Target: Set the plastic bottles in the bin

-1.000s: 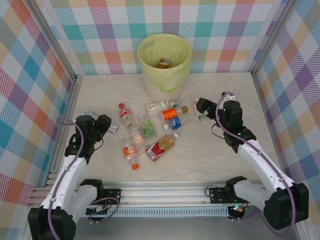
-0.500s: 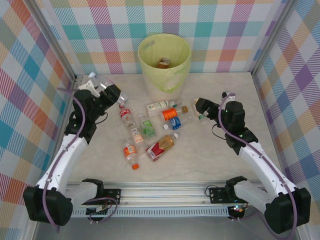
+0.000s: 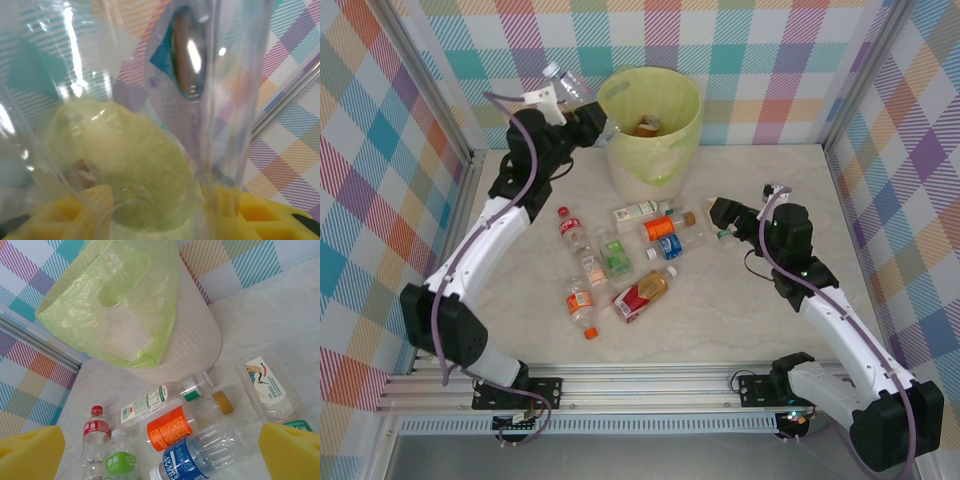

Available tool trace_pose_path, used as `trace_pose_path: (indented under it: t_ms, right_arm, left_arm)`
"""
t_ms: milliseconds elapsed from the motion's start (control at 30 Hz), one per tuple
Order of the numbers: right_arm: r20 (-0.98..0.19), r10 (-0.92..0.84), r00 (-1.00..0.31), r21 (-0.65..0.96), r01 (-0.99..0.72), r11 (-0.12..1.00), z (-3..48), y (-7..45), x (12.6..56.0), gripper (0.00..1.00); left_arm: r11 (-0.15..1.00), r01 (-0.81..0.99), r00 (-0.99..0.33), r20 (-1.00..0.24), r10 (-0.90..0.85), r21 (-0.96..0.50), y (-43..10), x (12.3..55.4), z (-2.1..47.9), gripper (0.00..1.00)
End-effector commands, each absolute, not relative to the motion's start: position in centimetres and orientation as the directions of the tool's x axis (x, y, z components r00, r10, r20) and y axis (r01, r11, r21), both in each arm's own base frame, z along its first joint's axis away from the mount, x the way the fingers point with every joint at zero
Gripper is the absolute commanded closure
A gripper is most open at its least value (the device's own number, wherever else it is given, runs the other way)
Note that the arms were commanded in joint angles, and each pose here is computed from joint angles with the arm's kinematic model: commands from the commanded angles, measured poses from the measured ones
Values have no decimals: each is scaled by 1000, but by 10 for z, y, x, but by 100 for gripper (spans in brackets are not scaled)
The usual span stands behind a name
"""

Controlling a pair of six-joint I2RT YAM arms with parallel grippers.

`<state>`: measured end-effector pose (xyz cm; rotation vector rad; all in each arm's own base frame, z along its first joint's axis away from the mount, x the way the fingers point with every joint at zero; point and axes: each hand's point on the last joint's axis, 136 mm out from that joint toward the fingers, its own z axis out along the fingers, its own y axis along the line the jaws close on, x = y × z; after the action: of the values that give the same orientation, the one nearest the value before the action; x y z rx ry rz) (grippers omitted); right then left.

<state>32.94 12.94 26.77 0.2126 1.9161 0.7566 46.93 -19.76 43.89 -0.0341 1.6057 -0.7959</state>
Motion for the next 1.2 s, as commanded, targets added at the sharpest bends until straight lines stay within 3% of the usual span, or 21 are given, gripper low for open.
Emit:
trace_pose_path:
  t_ms: [0,233,567,633,767,1033,1167]
  right_arm:
    - [-771,462,-439,593,-227,773,291,132,322,0]
    - [-782,451,-430,572,-208,793,293,123,313,0]
    - [-783,455,-425,563,-174,808,286,115,304,0]
    - [-779,459,-427,567,-168,806,284,114,303,0]
    - [-779,461,-424,563,-151,813,281,110,302,0]
    - [-760,485,-433,568,-81,819,266,104,308,0]
    - [-743,497,-449,568,-30,822,252,100,313,0]
  left_arm:
    - [810,454,-137,-927,-348,-371,-221,478,462,51]
    - [889,358,-101,-958,-269,-287,-221,519,451,53]
    - [953,235,-179,-972,-150,-191,-221,563,415,50]
    - [961,217,-200,-971,-130,-173,-220,570,408,45]
    - [964,211,-200,-973,-120,-162,-219,570,405,25]
    - [928,301,-269,-953,-137,-218,-226,540,426,1]
    - [928,270,-319,-933,-167,-259,-217,525,429,0]
